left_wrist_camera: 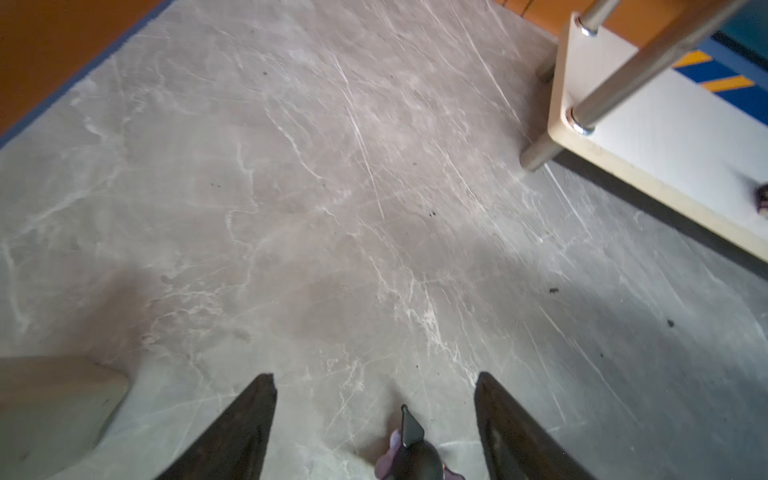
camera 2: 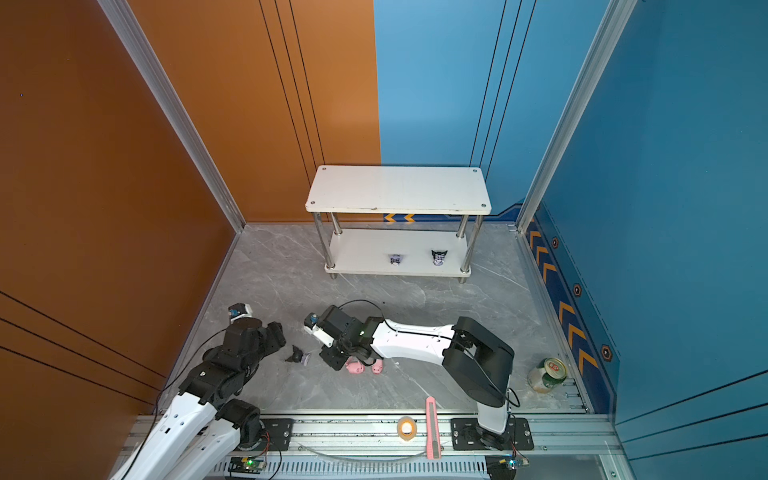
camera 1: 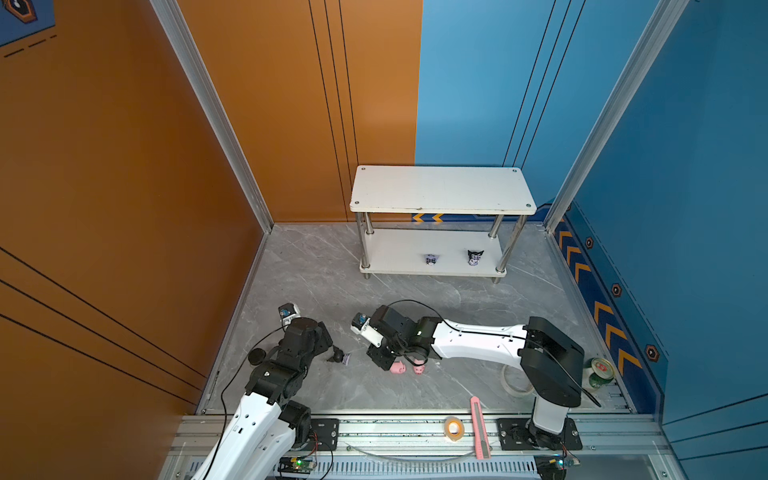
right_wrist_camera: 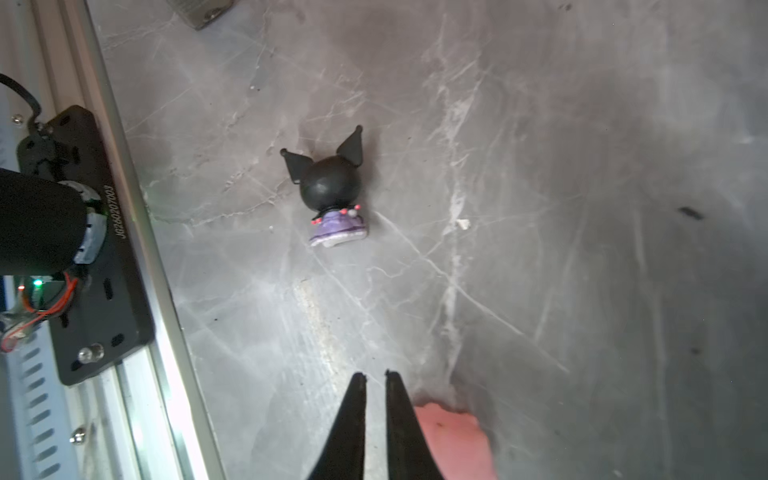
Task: Place and organize the plastic toys onto the shelf
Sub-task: 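Reach the right gripper across to the black Kuromi figurine on the table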
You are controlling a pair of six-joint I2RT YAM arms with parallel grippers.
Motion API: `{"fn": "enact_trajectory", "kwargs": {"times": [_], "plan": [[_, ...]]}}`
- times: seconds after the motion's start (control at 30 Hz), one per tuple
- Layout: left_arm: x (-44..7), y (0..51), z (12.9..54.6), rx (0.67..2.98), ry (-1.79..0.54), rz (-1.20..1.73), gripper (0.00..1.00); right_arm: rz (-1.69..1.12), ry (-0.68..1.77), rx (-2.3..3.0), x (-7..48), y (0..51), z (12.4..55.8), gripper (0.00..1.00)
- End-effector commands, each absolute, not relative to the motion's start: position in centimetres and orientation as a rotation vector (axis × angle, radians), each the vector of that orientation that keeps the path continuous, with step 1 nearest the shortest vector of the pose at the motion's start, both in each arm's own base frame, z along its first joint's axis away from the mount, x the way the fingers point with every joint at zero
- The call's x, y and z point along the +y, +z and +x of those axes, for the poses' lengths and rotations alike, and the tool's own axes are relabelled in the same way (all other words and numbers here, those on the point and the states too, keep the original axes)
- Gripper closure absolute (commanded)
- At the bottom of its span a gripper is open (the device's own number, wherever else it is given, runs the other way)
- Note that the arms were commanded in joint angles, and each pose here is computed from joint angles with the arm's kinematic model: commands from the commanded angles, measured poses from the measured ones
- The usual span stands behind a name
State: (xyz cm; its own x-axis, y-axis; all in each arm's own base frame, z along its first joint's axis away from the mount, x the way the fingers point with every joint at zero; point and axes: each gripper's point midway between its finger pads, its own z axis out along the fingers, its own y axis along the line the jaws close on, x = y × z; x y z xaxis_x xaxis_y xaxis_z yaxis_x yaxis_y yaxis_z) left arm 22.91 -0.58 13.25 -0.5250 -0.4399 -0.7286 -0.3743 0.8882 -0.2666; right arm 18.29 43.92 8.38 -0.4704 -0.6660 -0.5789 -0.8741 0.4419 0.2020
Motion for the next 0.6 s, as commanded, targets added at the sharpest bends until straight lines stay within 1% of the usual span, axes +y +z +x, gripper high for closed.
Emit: {"fn": "enact_trajectory", "kwargs": {"times": [0.0,0.03,0.07,0.17,0.57], "plan": [[1.6,14.7,22.3,2.145,-0.011,-0.644,0.23,-1.326,0.869,2.279,46.6,9.1,16.3,0.96],[2.0,15.0,22.2,2.135,-0.008,-0.661,0.25,-1.338,0.901,2.282,47.1,8.8,15.7,1.0],[2.3,15.3,22.1,2.122,-0.009,-0.679,0.29,-1.34,0.923,2.29,47.4,8.5,15.3,1.0],[2.9,15.2,21.8,2.098,-0.026,-0.731,0.33,-1.312,0.985,2.289,48.7,8.5,15.1,1.0],[2.9,14.2,21.9,2.106,-0.091,-0.77,0.32,-1.195,0.976,2.344,50.9,7.2,17.8,1.0]]}}
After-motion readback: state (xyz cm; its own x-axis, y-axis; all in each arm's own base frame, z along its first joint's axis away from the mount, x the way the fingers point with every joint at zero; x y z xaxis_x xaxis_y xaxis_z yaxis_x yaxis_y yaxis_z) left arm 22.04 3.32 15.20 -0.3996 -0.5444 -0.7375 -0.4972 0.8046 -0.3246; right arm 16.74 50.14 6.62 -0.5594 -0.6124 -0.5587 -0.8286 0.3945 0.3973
